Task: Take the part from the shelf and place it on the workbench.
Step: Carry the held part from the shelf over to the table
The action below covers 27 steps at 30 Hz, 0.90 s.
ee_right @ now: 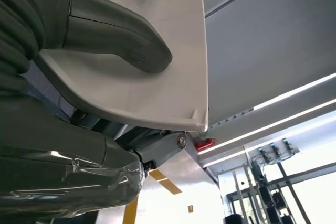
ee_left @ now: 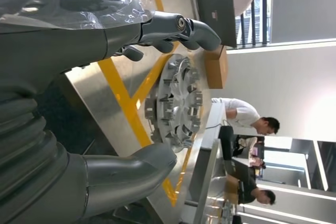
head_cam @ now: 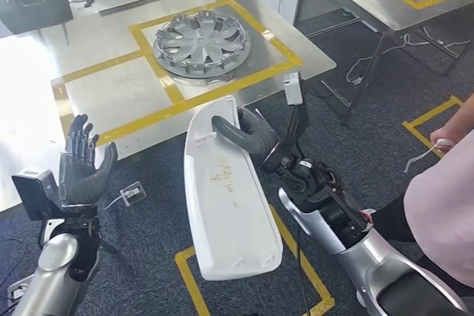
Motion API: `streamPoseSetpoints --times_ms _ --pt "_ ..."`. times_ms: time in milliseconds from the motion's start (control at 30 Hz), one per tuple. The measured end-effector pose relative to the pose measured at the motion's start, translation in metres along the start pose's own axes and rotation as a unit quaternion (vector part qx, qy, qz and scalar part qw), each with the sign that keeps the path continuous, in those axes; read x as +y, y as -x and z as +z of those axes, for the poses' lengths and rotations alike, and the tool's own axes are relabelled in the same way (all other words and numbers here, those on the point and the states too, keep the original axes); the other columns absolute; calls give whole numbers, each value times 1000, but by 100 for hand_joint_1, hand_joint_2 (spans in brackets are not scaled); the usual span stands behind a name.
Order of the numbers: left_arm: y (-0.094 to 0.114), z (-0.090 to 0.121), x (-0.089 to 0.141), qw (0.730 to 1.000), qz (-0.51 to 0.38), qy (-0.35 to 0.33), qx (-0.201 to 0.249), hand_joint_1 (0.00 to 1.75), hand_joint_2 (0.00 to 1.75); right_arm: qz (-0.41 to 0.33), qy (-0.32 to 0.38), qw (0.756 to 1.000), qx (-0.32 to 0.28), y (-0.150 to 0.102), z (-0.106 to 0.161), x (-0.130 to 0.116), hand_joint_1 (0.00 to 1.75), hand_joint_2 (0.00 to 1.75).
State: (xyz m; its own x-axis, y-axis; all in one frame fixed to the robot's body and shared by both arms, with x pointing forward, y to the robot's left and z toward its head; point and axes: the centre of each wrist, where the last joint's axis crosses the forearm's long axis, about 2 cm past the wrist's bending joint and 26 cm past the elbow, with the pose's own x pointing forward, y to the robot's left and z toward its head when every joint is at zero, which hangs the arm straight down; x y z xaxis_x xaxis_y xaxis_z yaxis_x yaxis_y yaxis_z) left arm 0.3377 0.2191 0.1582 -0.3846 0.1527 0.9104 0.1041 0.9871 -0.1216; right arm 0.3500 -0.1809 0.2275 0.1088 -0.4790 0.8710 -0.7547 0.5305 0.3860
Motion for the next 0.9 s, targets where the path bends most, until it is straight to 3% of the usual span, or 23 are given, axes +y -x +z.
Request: streamPoseSetpoints --times_ms 900 --pt "1 0 0 1000 0 3 -1 0 175 3 -1 1000 -1 -1 0 0 175 175"
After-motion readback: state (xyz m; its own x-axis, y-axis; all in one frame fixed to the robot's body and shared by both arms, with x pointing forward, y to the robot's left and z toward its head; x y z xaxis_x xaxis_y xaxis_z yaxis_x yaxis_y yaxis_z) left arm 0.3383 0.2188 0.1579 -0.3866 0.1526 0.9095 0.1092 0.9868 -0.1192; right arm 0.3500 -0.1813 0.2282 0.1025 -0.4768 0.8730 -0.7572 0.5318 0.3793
